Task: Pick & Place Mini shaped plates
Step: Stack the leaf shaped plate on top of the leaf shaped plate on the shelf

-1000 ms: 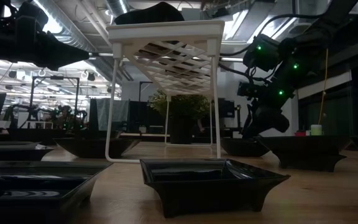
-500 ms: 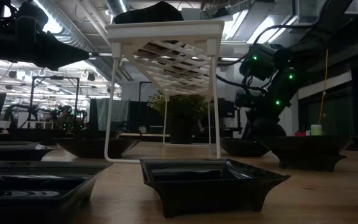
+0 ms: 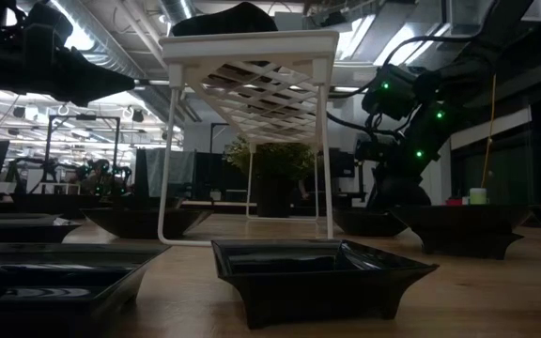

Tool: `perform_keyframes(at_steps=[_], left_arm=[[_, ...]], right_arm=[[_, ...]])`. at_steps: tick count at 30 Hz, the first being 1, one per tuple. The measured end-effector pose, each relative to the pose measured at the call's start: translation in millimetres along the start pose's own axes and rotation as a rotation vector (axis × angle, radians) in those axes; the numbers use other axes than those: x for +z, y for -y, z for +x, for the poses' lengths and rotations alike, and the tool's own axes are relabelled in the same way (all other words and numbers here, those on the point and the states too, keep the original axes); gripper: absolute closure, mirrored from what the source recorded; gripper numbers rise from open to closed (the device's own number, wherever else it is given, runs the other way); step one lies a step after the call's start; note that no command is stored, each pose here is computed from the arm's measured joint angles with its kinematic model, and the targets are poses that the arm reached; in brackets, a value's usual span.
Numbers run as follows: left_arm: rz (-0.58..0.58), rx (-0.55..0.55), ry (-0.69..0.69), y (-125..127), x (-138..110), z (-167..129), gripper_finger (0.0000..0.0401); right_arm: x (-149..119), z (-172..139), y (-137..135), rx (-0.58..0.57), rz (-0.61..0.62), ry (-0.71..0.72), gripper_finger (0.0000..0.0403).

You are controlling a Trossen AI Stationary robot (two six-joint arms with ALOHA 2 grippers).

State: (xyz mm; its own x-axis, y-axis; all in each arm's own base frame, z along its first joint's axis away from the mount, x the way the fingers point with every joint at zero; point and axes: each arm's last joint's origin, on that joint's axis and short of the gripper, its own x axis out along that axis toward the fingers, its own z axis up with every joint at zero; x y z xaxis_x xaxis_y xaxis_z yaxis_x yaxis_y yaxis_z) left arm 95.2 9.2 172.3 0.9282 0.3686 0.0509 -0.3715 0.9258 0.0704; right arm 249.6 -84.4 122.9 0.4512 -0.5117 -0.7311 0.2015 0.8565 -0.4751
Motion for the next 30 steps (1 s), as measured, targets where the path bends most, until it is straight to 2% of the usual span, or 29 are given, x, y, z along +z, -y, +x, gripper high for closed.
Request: perform_keyframes(at_steps=[11,22,26,30], left_arm=[[0.000,0.000,0.000,0,0,0,0.0349],[0.000,0.000,0.000,0,0,0,0.0349],[0.000,0.000,0.000,0,0,0,0.0348],[0.000,0.000,0.000,0,0,0,0.0346]], right_arm=[[6,-15,10,-0.064,0.046,0.044,0.0393],[14,-57,32,-0.185,0.125,0.155,0.0394],[17,-76,41,-0.223,0.109,0.224,0.0396],[23,-92,49,-0.257,0.033,0.280,0.0398]])
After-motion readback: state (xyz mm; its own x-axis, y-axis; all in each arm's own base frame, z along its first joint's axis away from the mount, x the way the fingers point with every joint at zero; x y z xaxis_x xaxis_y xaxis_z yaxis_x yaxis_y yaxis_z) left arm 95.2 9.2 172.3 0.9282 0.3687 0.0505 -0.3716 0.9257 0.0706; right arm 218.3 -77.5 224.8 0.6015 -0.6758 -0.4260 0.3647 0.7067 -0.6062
